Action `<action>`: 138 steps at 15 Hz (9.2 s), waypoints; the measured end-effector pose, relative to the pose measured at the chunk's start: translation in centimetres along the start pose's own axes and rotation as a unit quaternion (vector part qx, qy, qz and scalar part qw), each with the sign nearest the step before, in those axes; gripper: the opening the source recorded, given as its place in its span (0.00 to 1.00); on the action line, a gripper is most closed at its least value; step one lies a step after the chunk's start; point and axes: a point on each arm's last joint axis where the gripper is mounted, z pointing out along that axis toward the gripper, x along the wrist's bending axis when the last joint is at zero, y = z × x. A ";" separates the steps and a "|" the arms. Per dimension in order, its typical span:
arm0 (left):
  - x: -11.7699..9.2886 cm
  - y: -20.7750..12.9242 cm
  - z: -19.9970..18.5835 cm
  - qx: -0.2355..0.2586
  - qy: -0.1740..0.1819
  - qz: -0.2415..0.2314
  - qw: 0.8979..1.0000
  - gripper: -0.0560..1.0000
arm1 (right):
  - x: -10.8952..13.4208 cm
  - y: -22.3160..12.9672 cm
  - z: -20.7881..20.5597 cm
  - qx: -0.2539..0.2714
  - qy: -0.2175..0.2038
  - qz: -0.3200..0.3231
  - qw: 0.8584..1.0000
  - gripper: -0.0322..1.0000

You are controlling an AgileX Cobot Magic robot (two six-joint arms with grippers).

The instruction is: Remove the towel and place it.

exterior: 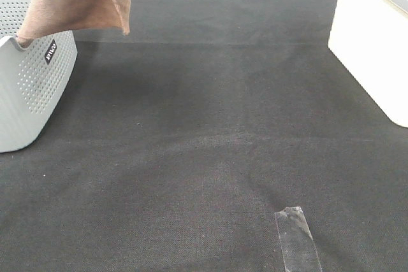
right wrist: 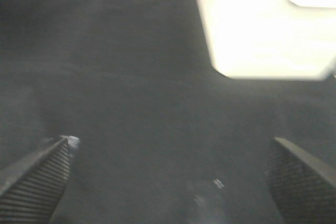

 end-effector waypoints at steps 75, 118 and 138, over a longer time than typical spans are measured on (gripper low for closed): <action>6.5 -2.3 4.2 -0.272 0.217 0.185 0.919 0.06 | 10.3 36.0 27.1 -0.326 0.001 -0.324 0.888 0.04; 5.4 -10.1 6.4 0.400 -0.071 -0.125 0.905 0.06 | 6.7 29.3 30.2 0.210 0.127 -0.017 0.969 0.04; -6.2 -16.5 -23.3 0.457 -0.165 -0.332 0.808 0.06 | 4.3 10.1 7.1 0.288 0.199 0.094 0.932 0.04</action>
